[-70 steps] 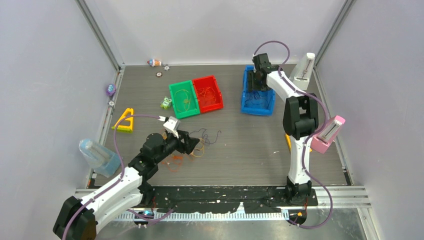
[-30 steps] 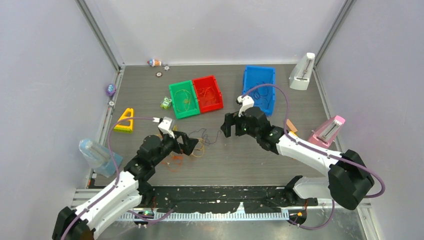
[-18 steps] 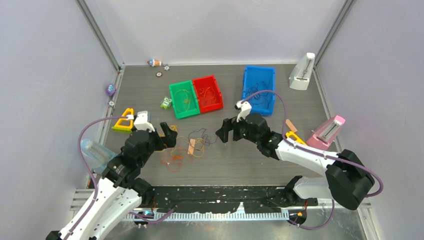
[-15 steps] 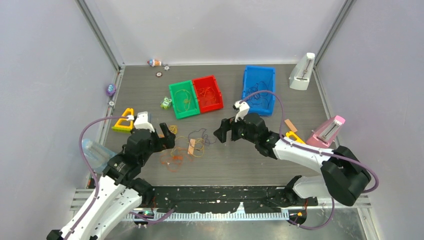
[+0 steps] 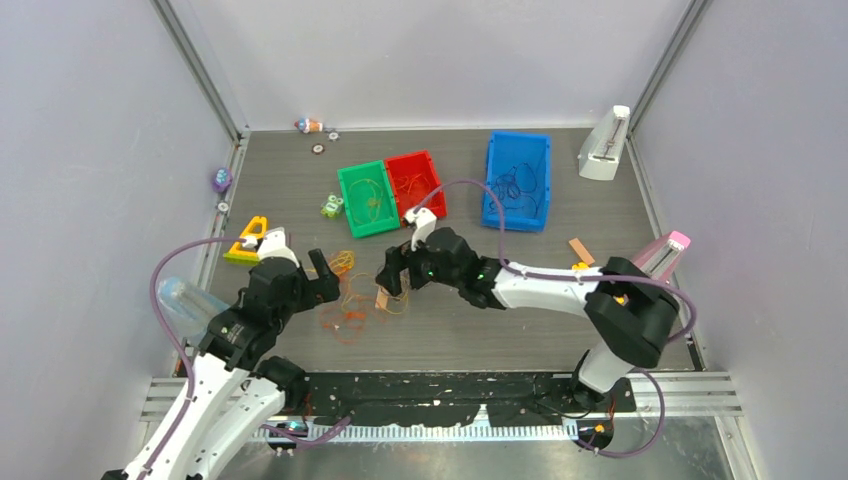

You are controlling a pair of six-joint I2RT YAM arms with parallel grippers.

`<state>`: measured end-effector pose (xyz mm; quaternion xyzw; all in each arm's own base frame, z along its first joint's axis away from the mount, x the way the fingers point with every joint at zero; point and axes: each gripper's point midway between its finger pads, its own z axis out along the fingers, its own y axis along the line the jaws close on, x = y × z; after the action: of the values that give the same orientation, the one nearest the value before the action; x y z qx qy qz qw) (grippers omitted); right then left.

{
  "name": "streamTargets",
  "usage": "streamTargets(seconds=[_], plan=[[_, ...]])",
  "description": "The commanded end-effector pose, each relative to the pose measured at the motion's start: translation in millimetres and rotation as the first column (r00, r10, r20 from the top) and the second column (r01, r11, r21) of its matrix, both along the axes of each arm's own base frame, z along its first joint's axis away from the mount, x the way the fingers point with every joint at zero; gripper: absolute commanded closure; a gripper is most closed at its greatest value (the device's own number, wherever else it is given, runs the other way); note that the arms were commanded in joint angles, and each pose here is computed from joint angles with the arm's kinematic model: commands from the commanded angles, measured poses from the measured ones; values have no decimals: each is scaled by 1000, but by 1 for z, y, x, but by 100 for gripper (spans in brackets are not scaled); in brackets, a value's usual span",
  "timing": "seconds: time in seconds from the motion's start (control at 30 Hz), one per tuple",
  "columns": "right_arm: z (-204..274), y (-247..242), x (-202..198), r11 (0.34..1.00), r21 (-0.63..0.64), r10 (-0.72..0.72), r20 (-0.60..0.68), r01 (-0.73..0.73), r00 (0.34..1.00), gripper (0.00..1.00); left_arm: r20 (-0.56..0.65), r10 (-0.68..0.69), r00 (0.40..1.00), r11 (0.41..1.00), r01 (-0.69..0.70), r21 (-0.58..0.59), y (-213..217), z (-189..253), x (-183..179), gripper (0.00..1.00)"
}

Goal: Untangle the cables

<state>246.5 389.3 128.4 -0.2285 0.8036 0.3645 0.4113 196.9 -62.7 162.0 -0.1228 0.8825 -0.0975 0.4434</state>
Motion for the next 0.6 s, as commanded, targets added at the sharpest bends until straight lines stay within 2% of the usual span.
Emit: streamTargets(seconds=[0.0,0.1,0.17,0.2,0.37,0.5,0.53,0.57], plan=[[-6,4,28,986,-80,-145,7,145,989,7,31,-8,1000,997,10,-79,-9,4,8,0],[-24,-6,45,954,-188,-234,29,235,972,4,5,-17,1000,995,18,-99,-13,-8,15,1],[-25,-6,53,937,-236,-255,40,257,966,1,-39,-32,999,991,27,-131,-18,-19,18,0],[-41,-11,51,920,-299,-258,23,253,966,1,-64,-46,997,987,35,-158,-22,-24,20,0],[-60,-10,58,885,-386,-278,8,260,961,2,-118,-46,992,976,20,-216,-26,-43,30,1],[-80,-20,58,846,-457,-310,-7,273,951,14,-122,7,993,983,-30,-183,-17,-54,36,0],[-84,-22,58,841,-469,-313,-12,270,950,20,-117,29,993,983,-49,-174,-14,-56,40,0],[-86,-23,58,839,-473,-316,-18,270,949,30,-125,47,991,984,-67,-164,-11,-61,41,0]])
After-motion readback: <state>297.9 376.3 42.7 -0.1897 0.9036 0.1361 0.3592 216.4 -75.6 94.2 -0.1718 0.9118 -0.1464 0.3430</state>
